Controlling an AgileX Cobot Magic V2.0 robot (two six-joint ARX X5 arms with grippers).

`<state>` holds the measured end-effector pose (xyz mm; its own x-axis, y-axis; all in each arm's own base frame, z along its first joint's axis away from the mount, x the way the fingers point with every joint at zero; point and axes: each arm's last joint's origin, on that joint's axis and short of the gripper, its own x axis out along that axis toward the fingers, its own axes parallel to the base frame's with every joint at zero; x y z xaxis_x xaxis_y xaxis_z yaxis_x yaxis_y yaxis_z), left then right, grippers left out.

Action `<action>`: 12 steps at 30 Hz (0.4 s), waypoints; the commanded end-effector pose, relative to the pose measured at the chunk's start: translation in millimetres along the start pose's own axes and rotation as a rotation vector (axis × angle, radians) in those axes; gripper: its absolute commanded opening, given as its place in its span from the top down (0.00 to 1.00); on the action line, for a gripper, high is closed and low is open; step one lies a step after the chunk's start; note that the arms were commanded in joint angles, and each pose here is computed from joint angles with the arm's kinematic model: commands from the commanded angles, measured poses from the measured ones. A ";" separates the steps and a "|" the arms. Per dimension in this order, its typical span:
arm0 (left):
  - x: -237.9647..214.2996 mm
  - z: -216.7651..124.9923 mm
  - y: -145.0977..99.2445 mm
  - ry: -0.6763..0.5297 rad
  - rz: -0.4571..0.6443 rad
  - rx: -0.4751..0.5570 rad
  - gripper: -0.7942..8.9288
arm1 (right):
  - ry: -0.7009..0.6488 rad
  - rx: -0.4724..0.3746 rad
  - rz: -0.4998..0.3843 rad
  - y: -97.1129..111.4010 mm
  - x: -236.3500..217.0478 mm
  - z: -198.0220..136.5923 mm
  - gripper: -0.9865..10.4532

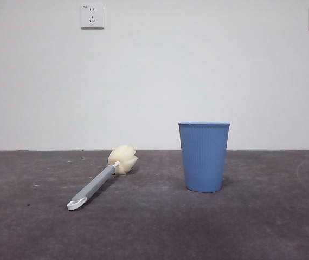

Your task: Pick up the cup brush,pick up the cup,insert the brush into the cup,clean the cup,put the cup brush back,put the cup back to the fixed position on the table

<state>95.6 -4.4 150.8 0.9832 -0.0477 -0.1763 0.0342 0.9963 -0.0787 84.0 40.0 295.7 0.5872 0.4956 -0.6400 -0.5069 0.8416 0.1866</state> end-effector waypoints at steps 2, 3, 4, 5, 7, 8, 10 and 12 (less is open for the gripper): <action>1.2 -3.7 0.6 0.005 0.005 -0.006 0.92 | -0.121 -0.041 -0.145 -8.5 -14.4 -2.9 0.91; 1.2 -3.7 0.7 0.005 0.005 -0.006 0.92 | -0.176 -0.062 -0.177 -9.3 -18.7 -1.8 0.91; 1.2 -3.7 0.7 0.005 0.005 -0.006 0.92 | -0.233 -0.081 -0.198 -9.9 -21.6 -0.7 0.91; 1.2 -3.7 0.7 0.005 0.005 -0.006 0.92 | -0.307 -0.094 -0.222 -10.9 -23.7 0.4 0.91; 1.2 -3.7 0.7 0.005 0.005 -0.006 0.92 | -0.441 -0.096 -0.259 -13.7 -23.8 -0.2 0.91; 1.2 -3.7 0.7 0.005 0.005 -0.006 0.92 | -0.500 -0.092 -0.278 -15.7 -21.8 -2.4 0.91; 1.2 -3.7 0.7 0.005 0.005 -0.006 0.92 | -0.584 -0.089 -0.313 -21.4 -11.9 -9.9 0.91; 1.2 -3.7 0.7 0.005 0.005 -0.006 0.92 | -0.647 -0.082 -0.355 -28.1 1.6 -20.4 0.91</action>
<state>95.6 -4.4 150.8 0.9832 -0.0477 -0.1763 0.0342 0.9963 -0.0787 81.1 12.9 289.0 0.9610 0.2612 -0.0911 -0.2657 0.9632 -0.0408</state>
